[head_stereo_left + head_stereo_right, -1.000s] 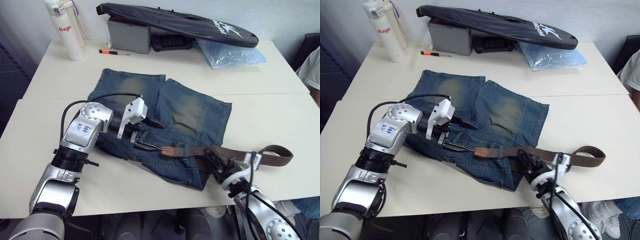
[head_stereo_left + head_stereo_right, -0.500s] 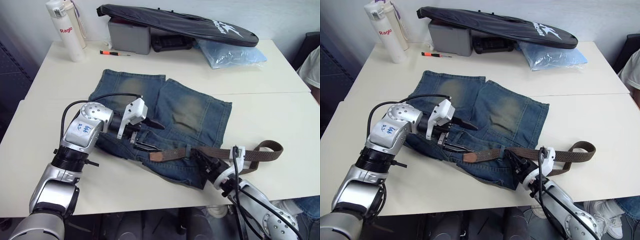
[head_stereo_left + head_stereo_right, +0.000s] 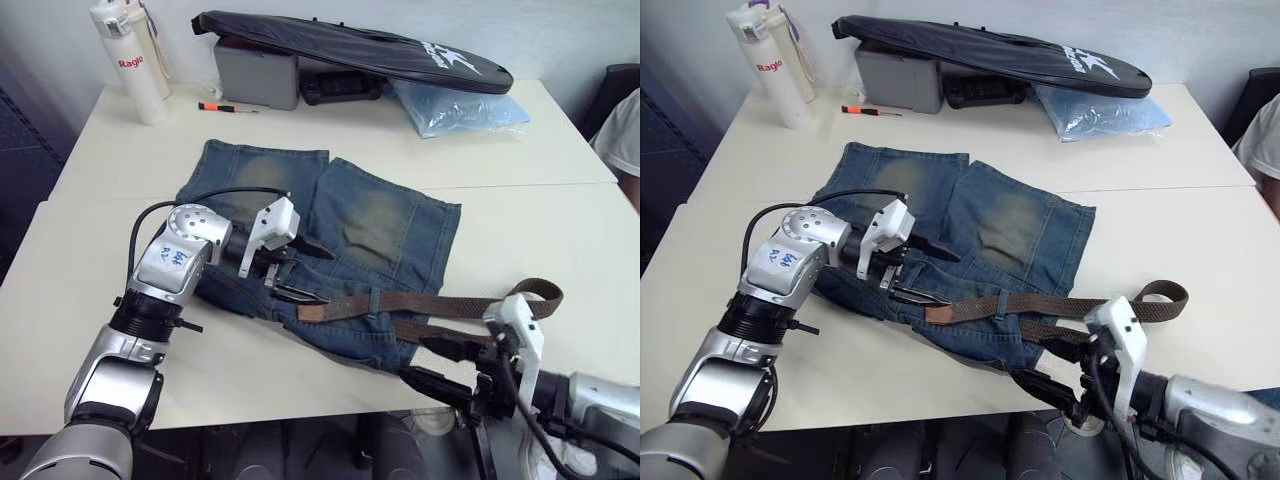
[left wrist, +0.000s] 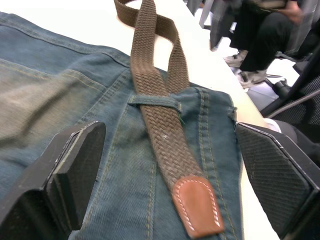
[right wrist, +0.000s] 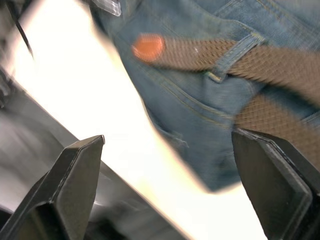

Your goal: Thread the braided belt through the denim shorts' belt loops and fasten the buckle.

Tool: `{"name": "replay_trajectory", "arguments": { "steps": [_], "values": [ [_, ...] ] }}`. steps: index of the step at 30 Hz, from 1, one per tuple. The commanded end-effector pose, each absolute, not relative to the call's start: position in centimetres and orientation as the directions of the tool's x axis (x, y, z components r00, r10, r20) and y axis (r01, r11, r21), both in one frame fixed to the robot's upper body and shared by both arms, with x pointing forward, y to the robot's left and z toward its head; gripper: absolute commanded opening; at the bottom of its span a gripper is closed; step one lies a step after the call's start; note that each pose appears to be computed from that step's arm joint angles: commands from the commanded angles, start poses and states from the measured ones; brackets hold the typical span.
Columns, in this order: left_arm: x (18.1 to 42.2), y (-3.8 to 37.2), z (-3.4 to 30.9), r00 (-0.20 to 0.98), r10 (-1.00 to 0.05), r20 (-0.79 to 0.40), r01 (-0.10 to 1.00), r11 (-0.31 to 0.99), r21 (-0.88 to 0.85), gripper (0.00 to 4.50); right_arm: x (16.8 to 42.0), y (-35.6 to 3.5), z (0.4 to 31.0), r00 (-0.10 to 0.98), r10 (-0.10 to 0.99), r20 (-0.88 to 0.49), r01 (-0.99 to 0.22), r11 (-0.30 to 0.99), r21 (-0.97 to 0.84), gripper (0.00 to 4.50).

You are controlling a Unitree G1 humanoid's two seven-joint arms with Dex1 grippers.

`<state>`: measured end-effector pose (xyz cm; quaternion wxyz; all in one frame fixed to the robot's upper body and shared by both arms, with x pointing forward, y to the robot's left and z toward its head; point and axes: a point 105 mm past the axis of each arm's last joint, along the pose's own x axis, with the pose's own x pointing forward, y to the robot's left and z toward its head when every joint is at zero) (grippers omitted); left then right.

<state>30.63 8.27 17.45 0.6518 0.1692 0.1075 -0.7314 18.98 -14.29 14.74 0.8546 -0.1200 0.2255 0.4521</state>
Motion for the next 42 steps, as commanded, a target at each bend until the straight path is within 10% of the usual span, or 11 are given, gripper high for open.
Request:
{"name": "replay_trajectory", "arguments": {
  "steps": [1, 17, 29, 42],
  "values": [
    [30.0, 9.1, 18.8, -0.123, -0.913, -0.389, 0.984, -0.162, 0.070, 4.50, 17.5, -11.7, 14.9, 0.368, 0.771, -0.519, -0.929, 0.319, -0.187, 4.36],
    [27.9, 16.3, 21.3, 0.016, -0.907, -0.421, 0.998, -0.014, 0.068, 4.50, 21.1, -10.7, 10.8, 0.296, 0.709, -0.640, -0.946, 0.125, -0.299, 4.36],
    [27.7, 16.6, 21.2, 0.069, -0.906, -0.417, 0.996, 0.039, 0.080, 4.50, 25.0, -15.5, 9.6, 0.373, 0.543, -0.752, -0.909, 0.053, -0.412, 0.02],
    [28.7, 14.3, 20.6, 0.000, -0.919, -0.394, 0.996, -0.033, 0.078, 4.50, 28.6, -25.0, 13.6, 0.333, 0.422, -0.843, -0.811, -0.328, -0.484, 0.02]
  ]
}}
